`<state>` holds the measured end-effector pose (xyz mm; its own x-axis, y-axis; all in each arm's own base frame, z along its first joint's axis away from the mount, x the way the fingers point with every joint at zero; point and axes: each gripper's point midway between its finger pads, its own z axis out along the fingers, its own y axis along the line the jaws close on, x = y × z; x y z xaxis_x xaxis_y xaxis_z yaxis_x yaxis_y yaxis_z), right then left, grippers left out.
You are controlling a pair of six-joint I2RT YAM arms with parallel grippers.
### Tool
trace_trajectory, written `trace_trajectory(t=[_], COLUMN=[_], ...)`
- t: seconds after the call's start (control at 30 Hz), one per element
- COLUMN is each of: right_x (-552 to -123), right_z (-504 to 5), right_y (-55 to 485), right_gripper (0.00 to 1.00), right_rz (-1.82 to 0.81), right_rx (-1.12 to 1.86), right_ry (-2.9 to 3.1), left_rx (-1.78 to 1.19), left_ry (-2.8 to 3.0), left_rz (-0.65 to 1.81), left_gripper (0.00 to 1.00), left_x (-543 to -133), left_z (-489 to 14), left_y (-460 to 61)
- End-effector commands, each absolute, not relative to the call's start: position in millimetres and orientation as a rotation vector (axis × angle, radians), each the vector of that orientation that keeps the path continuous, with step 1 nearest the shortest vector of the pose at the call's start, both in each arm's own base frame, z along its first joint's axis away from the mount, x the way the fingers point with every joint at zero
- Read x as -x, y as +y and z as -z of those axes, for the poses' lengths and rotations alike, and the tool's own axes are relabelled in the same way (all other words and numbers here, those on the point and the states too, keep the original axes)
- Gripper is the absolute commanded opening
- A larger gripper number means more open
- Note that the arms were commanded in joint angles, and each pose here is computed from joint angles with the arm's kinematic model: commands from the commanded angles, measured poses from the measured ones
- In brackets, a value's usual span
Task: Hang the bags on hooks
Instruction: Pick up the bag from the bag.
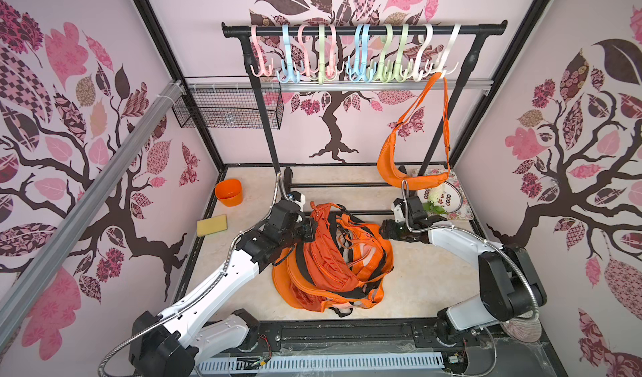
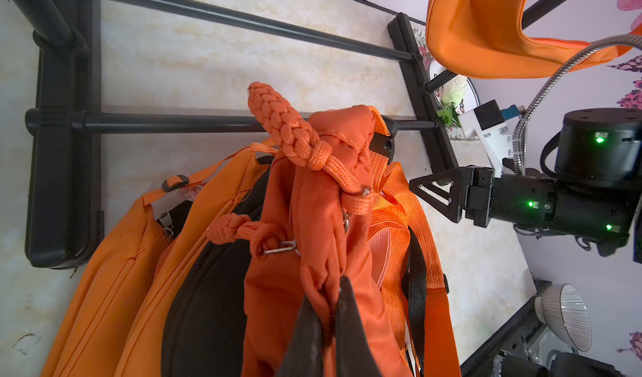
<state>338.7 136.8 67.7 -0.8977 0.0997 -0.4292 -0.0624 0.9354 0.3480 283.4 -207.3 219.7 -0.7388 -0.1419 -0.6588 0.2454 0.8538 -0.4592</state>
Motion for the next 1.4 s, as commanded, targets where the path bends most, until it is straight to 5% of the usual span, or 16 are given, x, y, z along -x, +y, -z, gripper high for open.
trace_trajectory(t=[0.0, 0.53, 0.8, 1.03, 1.37], right_x=[-336, -337, -342, -350, -361], right_z=[-61, -41, -58, -110, -274], right_y=[149, 152, 146, 130, 82], right_gripper=[0.64, 0.46, 0.0, 0.0, 0.0], right_rz=[-0.563, -0.579, -0.536, -0.423, -0.217], right_rx=[0.006, 0.011, -0.004, -0.023, -0.119], right_ry=[2.655, 2.687, 2.641, 2.53, 2.032], left_rx=[-0.104, -0.099, -0.1, -0.115, -0.161], left_ry=[2.261, 2.249, 2.234, 2.178, 1.927], left_rz=[0.712, 0.706, 0.709, 0.733, 0.864], left_gripper=[0.0, 0.0, 0.0, 0.0, 0.0], left_x=[-284, -284, -285, -285, -279], left_z=[-228, -229, -232, -244, -304], left_y=[-210, -208, -208, -209, -216])
